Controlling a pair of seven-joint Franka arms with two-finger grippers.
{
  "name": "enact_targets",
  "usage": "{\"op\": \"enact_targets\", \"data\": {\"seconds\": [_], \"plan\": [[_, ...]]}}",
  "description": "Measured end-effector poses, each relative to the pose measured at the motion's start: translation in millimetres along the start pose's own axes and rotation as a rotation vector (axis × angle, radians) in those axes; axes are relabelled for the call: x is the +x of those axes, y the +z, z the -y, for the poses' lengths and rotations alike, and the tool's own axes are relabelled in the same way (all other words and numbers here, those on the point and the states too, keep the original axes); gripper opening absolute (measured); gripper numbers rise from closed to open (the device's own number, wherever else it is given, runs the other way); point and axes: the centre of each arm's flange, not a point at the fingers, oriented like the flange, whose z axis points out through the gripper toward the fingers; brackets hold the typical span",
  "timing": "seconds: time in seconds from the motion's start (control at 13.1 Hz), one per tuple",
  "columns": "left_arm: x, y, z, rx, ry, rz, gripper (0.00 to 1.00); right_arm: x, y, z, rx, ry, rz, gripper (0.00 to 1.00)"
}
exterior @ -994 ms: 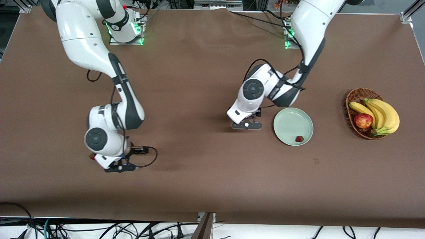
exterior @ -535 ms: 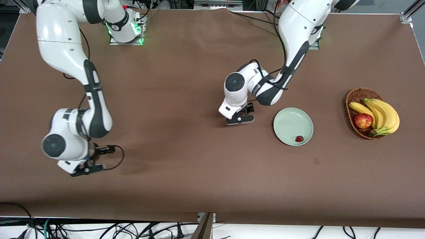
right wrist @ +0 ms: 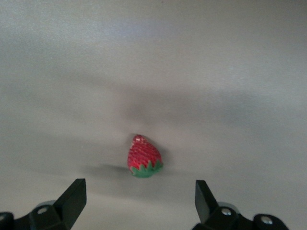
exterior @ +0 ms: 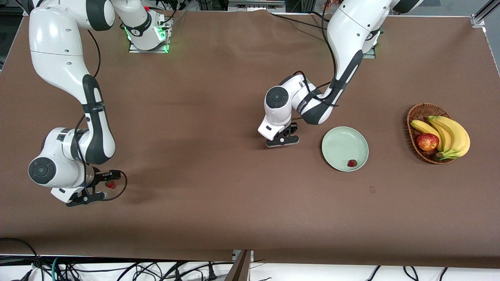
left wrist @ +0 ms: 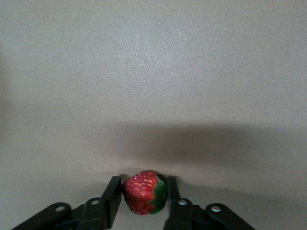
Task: Collect all strawberries into plate
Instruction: 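Drop the strawberry onto the plate while the right gripper grasps another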
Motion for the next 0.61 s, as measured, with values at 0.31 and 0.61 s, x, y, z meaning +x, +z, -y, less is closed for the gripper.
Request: {"op": "enact_targets", "data": {"seconds": [0.31, 0.61], "plan": [[22.5, -12.2, 19.0, 0.018, 0.014, -0.001, 0.37, 3.7, 9.4, 2.4, -0.01, -0.005, -0.03, 1.0], [79.4, -72.1, 92.6, 0.059, 0.148, 0.034, 0.37, 3.9, 15.5, 2.8, -0.012, -0.005, -0.029, 0.85]]}}
